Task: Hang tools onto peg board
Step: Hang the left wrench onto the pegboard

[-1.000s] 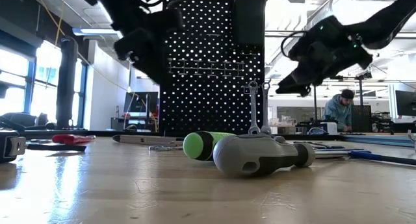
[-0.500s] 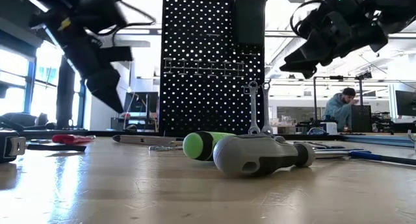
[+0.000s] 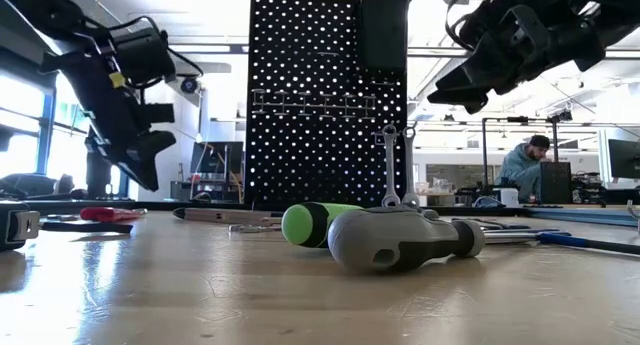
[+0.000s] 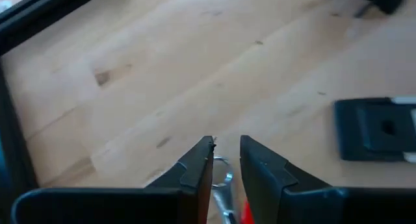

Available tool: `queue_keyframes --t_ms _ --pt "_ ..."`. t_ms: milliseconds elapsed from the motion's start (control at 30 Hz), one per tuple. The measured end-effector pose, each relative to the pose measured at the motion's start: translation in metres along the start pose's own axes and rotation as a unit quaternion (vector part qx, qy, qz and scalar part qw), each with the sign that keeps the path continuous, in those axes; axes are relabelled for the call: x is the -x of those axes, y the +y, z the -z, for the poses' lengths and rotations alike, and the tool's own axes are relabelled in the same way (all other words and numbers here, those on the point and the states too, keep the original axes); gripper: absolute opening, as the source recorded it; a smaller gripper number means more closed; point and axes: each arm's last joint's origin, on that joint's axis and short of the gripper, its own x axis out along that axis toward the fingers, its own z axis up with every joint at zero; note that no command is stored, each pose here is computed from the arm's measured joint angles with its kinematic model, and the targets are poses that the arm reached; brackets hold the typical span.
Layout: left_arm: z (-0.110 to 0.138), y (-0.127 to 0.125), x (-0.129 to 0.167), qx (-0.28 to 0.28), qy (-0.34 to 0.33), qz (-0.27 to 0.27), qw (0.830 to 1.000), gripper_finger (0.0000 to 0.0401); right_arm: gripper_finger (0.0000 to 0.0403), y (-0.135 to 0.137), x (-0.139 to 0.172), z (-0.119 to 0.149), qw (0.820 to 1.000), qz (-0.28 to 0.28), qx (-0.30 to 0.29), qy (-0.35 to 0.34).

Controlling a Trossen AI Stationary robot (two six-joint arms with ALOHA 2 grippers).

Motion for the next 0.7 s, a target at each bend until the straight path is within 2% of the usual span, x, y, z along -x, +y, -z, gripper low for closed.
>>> queue_keyframes --t_ms 100,367,700 --pt "-0.002 0.008 -0.003 0.016 0.008 -0.01 1.0 0.0067 0.0174 0.003 -0.001 0.0 1.0 -0.002 0.003 0.001" --pt "-0.001 0.023 -0.01 0.036 0.061 0.011 0.997 0.0067 0.0174 0.008 -0.002 0.0 1.0 -0.012 0.009 0.003" --pt "0.001 0.026 -0.02 0.037 0.101 0.029 0.994 0.0067 0.0174 0.009 -0.002 0.001 1.0 -0.008 0.011 0.003"
